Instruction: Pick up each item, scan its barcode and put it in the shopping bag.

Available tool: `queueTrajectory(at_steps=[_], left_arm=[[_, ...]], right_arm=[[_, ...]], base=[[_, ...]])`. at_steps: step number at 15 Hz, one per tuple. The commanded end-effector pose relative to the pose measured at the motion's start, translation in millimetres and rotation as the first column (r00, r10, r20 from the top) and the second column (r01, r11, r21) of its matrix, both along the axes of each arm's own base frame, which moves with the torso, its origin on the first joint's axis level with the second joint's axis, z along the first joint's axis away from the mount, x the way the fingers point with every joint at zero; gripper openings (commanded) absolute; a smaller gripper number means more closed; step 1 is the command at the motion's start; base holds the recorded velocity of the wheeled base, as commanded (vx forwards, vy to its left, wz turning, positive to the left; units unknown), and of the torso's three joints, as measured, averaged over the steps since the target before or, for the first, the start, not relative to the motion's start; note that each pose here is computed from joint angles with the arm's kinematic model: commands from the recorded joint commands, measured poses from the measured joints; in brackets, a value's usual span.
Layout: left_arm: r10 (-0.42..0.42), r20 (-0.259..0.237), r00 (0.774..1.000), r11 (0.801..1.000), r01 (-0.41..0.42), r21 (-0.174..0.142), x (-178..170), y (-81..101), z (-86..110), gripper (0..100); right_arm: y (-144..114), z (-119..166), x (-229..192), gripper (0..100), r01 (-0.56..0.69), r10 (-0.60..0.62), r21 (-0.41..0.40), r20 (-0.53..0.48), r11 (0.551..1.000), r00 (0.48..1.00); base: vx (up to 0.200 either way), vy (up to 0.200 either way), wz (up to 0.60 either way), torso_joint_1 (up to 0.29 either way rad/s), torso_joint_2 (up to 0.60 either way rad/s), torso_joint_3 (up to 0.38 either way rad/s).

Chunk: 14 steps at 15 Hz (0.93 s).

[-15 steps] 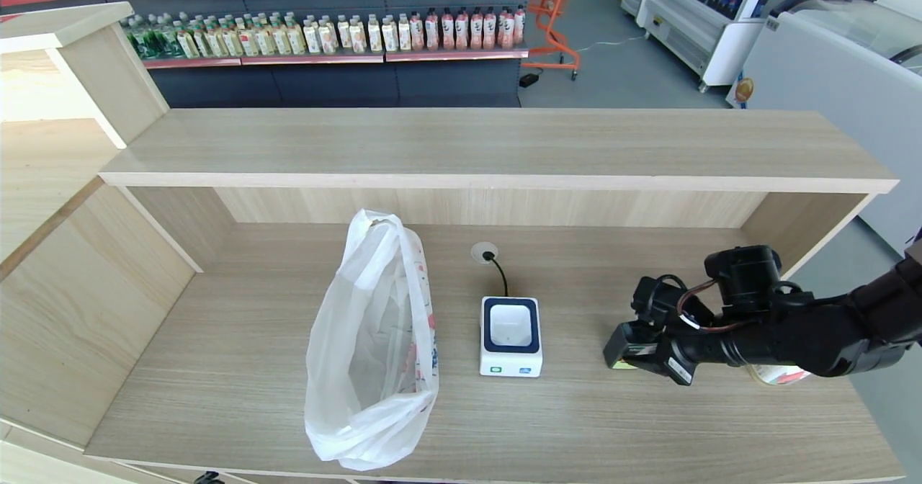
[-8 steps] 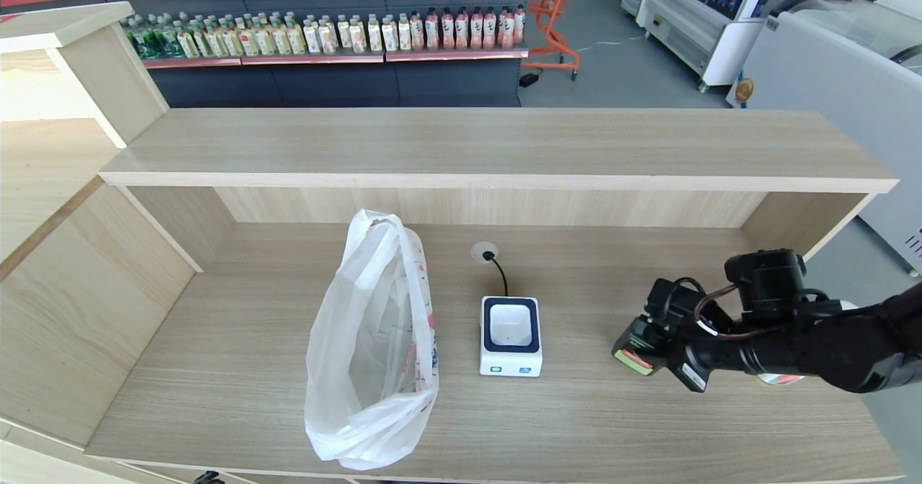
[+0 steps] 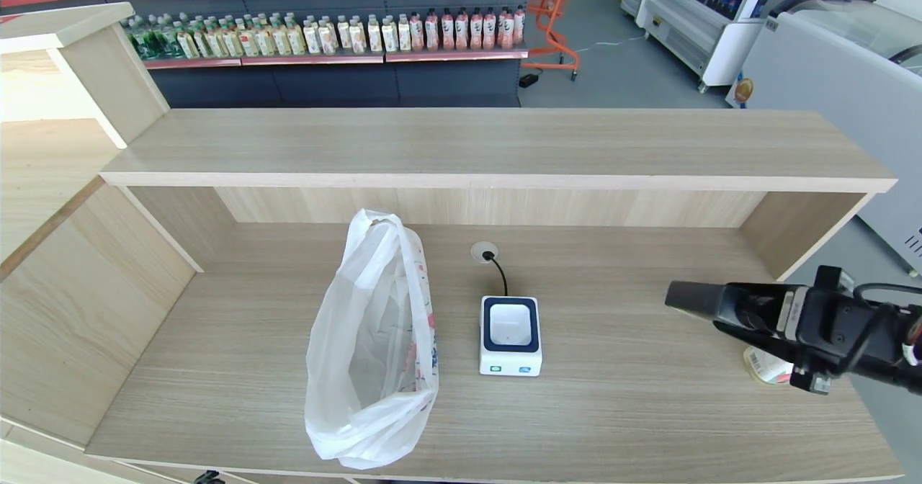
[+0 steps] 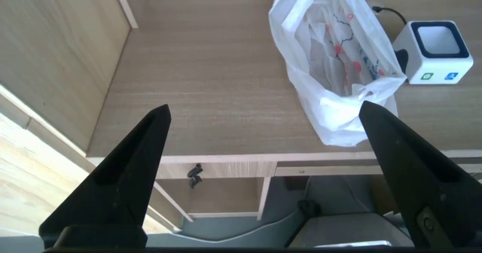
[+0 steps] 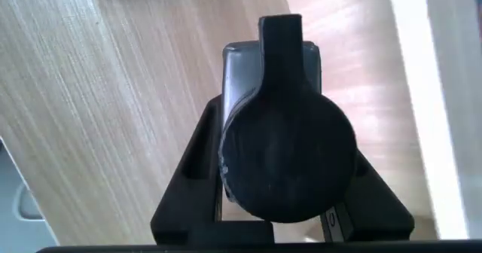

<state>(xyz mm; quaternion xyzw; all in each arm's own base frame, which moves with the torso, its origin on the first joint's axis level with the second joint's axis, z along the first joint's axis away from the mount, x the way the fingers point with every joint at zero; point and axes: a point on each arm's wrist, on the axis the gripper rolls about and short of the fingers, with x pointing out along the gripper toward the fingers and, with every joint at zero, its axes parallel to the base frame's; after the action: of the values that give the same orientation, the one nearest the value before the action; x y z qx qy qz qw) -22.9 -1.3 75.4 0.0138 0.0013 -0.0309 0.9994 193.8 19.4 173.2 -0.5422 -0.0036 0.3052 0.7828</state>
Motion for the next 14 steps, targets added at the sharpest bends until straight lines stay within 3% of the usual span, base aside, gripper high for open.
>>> queueTrajectory(at_steps=[1, 2, 3, 4, 7, 10, 11, 13, 14], left_arm=[[0.000, 0.000, 1.000, 1.000, 0.000, 0.000, 0, 0.0, 0.0, 100], [0.000, 0.000, 1.000, 1.000, 0.000, 0.000, 0, 0.0, 0.0, 100], [0.000, 0.000, 1.000, 1.000, 0.000, 0.000, 0, 0.0, 0.0, 100], [0.000, 0.000, 1.000, 1.000, 0.000, 0.000, 0, 0.0, 0.0, 100], [0.000, 0.000, 1.000, 1.000, 0.000, 0.000, 0, 0.0, 0.0, 100], [0.000, -0.001, 1.000, 1.000, 0.000, 0.000, 0, 0.0, -0.4, 100], [0.000, 0.000, 1.000, 1.000, 0.000, 0.000, 0, 0.0, 0.0, 100], [0.000, 0.000, 1.000, 1.000, 0.000, 0.000, 0, 0.0, 0.0, 100], [0.000, 0.000, 1.000, 1.000, 0.000, 0.000, 0, 0.0, 0.0, 100]], right_arm=[[-2, 6, -28, 0, -0.253, 0.316, -0.264, 0.231, 0.931, 0.920], [-1, 5, -27, 0, -0.293, 0.400, -0.358, 0.275, 0.887, 0.874], [2, 4, -28, 0, -0.354, 0.568, -0.517, 0.346, 0.780, 0.747], [7, 0, -25, 0, -0.371, 0.681, -0.626, 0.370, 0.685, 0.632], [36, -13, -19, 0, -0.422, 0.851, -0.753, 0.352, 0.505, 0.390], [71, -25, -14, 0, -0.472, 0.931, -0.803, 0.325, 0.364, 0.165], [85, -40, -8, 0, -0.513, 0.949, -0.806, 0.309, 0.296, 0.063], [90, -55, 0, 0, -0.538, 0.957, -0.803, 0.291, 0.257, 0.024], [91, -56, 2, 0, -0.525, 0.955, -0.811, 0.295, 0.258, 0.014]], base=[[0.000, 0.000, 0.00, 0.000, 0.00, 0.000], [0.000, 0.000, 0.00, 0.000, 0.00, 0.000], [0.000, 0.000, 0.00, 0.000, 0.00, 0.000], [0.000, 0.000, 0.00, 0.000, 0.00, 0.000], [0.000, 0.000, 0.00, 0.000, 0.00, 0.000], [0.000, 0.000, 0.00, 0.000, 0.00, 0.000], [0.000, 0.000, 0.00, 0.000, 0.00, 0.000], [0.000, 0.000, 0.00, 0.000, 0.00, 0.000], [0.000, 0.000, 0.00, 0.000, 0.00, 0.000]])
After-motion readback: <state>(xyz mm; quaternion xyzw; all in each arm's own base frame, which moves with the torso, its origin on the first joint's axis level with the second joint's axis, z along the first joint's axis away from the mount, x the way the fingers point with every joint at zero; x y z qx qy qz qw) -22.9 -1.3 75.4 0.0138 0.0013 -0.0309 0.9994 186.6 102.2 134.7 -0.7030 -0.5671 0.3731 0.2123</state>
